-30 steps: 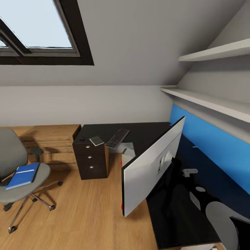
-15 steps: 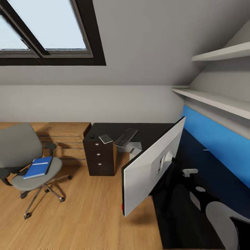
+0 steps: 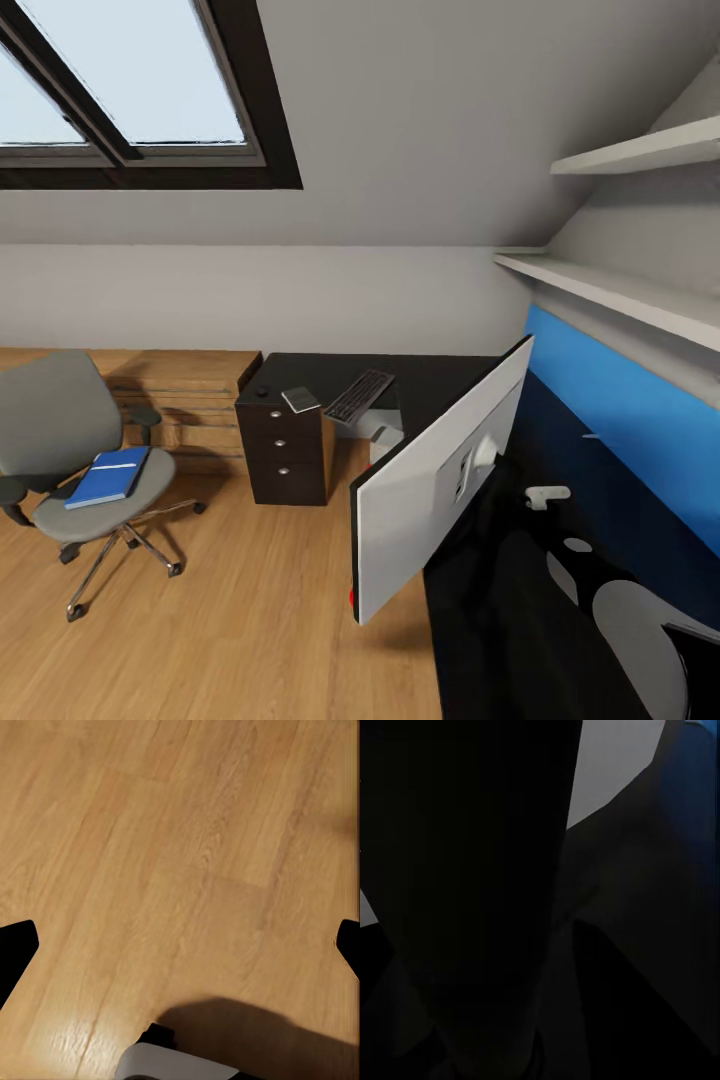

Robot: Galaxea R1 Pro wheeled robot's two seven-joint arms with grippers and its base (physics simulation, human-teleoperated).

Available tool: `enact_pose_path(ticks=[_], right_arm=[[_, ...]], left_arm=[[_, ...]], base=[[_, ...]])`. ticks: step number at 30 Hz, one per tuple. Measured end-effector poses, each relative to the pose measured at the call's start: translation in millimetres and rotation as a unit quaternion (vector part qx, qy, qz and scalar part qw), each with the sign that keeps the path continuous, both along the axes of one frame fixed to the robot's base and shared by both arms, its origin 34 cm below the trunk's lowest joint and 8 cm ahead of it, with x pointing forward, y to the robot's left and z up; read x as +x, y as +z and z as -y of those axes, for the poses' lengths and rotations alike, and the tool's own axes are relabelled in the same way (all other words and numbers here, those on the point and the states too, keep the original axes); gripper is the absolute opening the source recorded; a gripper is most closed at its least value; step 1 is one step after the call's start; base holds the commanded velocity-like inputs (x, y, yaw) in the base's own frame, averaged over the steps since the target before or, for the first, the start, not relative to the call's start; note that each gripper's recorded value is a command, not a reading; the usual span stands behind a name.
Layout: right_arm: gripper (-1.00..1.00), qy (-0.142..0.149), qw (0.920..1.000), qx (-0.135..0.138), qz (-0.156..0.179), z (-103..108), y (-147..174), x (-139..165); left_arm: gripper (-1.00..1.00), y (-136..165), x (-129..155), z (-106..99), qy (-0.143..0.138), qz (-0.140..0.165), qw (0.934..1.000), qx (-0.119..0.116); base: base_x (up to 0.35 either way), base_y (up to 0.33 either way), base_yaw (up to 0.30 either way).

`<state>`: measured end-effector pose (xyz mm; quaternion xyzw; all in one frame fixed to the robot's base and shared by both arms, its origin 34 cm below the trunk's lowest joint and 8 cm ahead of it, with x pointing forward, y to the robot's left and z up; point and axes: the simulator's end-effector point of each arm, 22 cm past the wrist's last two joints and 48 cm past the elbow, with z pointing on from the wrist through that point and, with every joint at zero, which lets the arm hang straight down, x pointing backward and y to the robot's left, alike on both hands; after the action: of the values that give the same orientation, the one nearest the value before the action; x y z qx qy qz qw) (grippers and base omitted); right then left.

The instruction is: In the bedroom, organize the workspace by keeping the computer under the desk, ensuring the monitor is on the desk, placing the keyboard on the desk next to the monitor, placing the mouse on the desk next to the keyboard, moving the folder from the swivel chair onto the desk next to the mouse, stacking the notebook on top of the folder with the pen on top of the notebook, and positioning the swivel chair next to the desk.

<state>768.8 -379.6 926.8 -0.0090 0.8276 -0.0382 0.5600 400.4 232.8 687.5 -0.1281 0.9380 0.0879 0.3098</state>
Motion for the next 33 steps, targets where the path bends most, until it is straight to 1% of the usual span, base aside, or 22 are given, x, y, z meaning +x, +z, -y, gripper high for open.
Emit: enact_pose_path(ticks=[6, 17, 28, 33], right_arm=[[-1.00, 0.000, 1.0000, 0.000, 0.000, -0.4, 0.0, 0.0], [-1.00, -0.002, 1.0000, 0.002, 0.000, 0.7, -0.2, -0.2], [-1.00, -0.002, 1.0000, 0.002, 0.000, 0.3, -0.2, -0.3], [-1.00, -0.002, 1.0000, 0.002, 0.000, 0.8, -0.3, -0.4]], left_arm=[[1.00, 0.1, 0.1, -0.1, 0.000, 0.000, 1.0000, 0.000], [1.00, 0.0, -0.1, -0.3, 0.000, 0.000, 1.0000, 0.000], [1.00, -0.1, -0.2, -1.4, 0.001, 0.000, 1.0000, 0.001], [1.00, 0.0, -0.2, -2.7, 0.002, 0.000, 1.0000, 0.002]], base=[[0.000, -0.068, 0.000], [0.000, -0.305, 0.000], [0.000, -0.253, 0.000], [0.000, -0.095, 0.000]])
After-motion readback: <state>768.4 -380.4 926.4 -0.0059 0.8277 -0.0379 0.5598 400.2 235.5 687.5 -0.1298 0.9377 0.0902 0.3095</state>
